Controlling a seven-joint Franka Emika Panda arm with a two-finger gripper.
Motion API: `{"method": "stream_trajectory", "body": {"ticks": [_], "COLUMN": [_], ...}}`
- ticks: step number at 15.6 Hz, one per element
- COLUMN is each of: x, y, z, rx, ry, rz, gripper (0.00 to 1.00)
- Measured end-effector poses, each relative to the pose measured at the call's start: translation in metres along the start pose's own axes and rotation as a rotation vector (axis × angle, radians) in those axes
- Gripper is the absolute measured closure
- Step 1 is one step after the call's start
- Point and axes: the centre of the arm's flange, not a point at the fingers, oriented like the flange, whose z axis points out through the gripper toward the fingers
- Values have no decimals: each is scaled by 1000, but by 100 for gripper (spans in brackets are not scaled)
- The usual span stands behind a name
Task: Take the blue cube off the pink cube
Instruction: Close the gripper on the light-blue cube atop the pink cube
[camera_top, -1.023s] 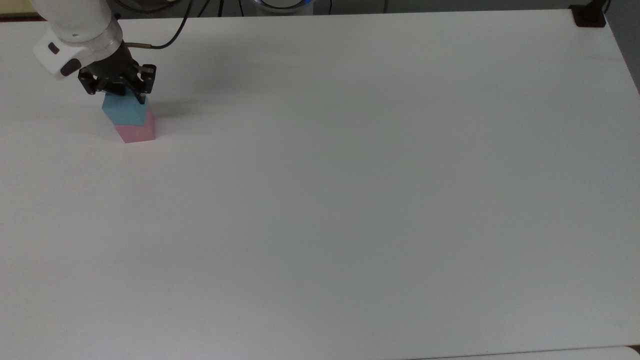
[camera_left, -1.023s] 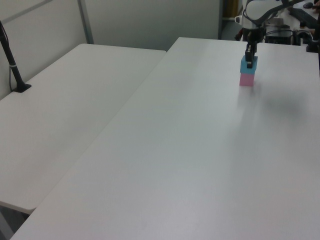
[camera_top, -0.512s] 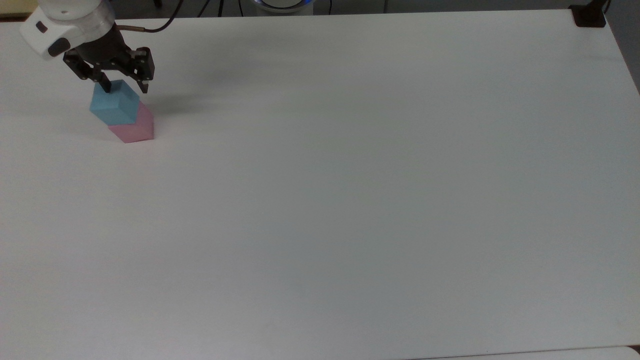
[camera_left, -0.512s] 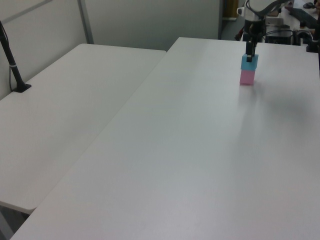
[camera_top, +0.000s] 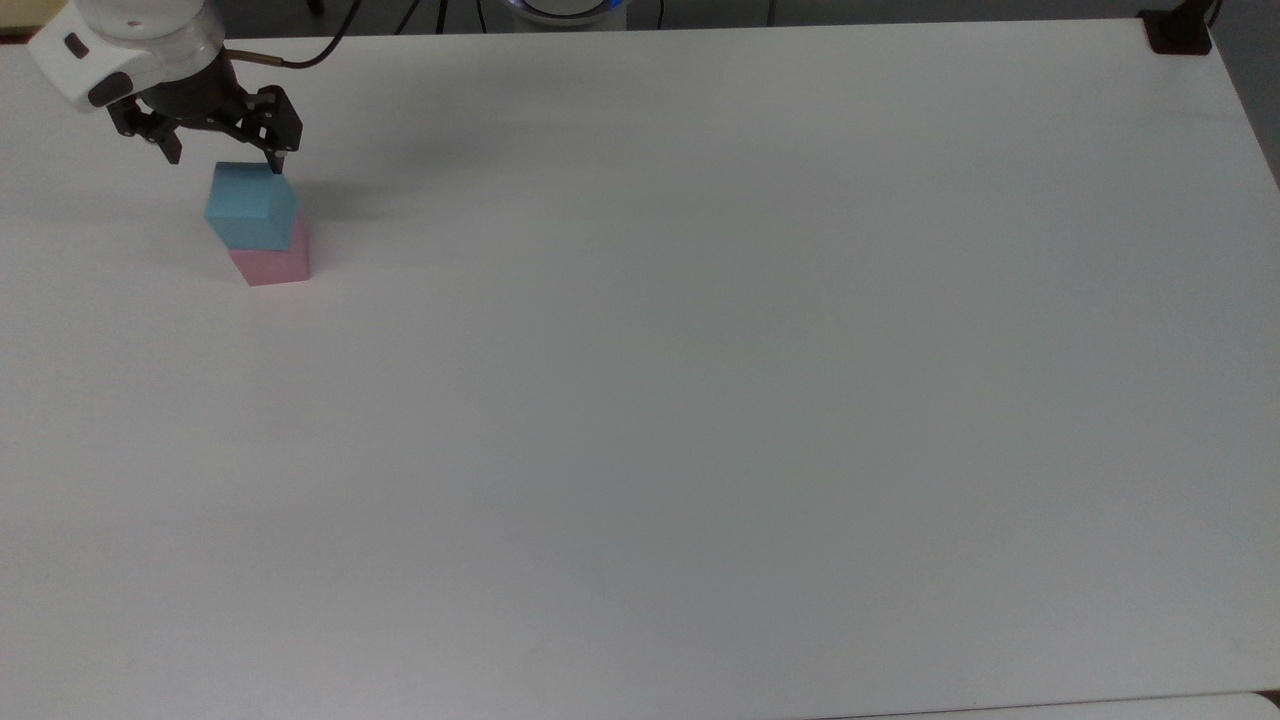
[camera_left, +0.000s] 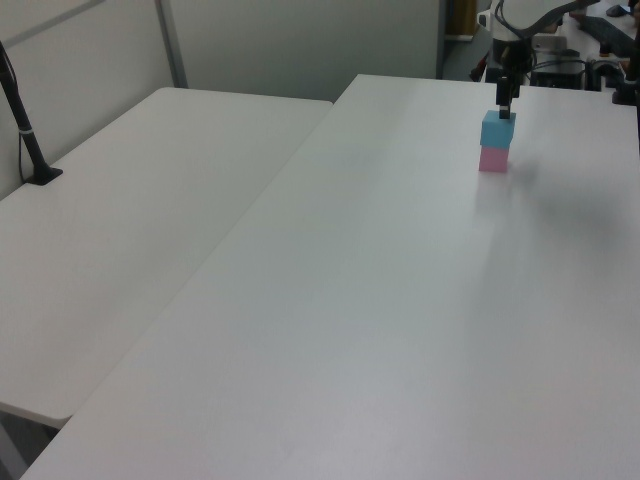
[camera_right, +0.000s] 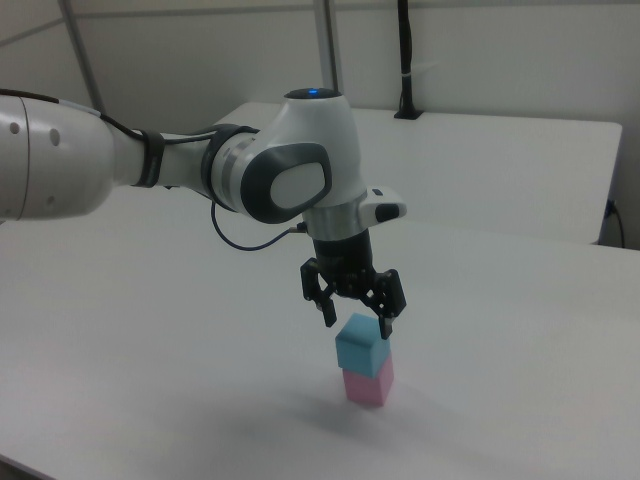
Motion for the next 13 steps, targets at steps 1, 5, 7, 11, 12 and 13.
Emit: {"method": "stream_trajectory", "body": {"ticks": [1, 5, 7, 11, 12, 13], "x": [0, 0, 0, 4, 6, 7], "y": [0, 1, 1, 0, -1, -2], "z": [1, 5, 7, 19, 23, 27], "rx": [0, 2, 2, -1, -3, -3], "ry": [-2, -8, -12, -13, -11, -12], "rz": [4, 10, 11, 16, 20, 21], "gripper": [0, 0, 0, 0, 0, 0]}}
